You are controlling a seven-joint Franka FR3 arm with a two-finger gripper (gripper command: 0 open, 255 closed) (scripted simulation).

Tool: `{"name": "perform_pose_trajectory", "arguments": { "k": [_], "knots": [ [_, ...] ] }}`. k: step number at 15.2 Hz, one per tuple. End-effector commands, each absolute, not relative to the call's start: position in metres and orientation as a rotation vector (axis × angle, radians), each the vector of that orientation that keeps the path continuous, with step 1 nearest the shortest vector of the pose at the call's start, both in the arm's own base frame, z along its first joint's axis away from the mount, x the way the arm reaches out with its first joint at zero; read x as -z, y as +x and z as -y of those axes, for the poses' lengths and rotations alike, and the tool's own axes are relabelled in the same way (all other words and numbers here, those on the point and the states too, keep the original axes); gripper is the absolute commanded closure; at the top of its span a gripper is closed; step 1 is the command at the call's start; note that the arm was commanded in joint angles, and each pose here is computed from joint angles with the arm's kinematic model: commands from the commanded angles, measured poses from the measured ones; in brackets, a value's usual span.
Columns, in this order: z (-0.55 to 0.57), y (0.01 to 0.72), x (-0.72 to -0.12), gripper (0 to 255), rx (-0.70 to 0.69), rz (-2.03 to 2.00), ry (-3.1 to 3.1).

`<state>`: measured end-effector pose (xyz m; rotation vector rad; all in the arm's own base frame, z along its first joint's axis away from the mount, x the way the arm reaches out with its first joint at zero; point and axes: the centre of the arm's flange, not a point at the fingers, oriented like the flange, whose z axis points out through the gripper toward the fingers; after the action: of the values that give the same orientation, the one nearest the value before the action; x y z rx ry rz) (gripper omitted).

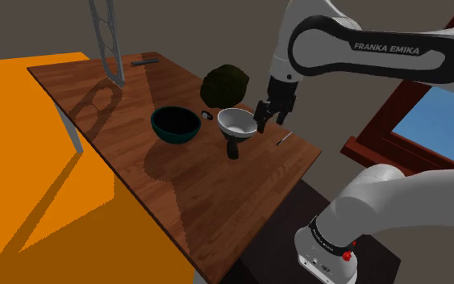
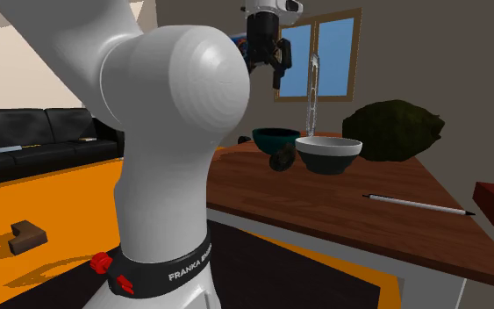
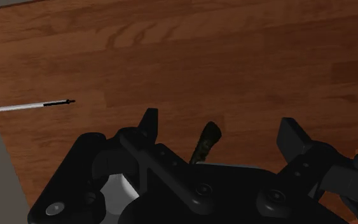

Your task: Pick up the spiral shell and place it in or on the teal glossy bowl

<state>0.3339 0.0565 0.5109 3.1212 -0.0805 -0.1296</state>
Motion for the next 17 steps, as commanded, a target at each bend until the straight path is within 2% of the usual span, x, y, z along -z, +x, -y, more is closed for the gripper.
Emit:
{"name": "perform_pose_trajectory", "arguments": {
  "k": [1,12,17],
  "knots": [
    [-0.065,0.346,-0.488,0,0.110,0.206,3.117],
    [-0.070,0.434,-0.382,0,0.019,0.840,3.008],
    [-0.069,0.433,-0.356,0,0.019,0.840,3.008]
  ]
}}
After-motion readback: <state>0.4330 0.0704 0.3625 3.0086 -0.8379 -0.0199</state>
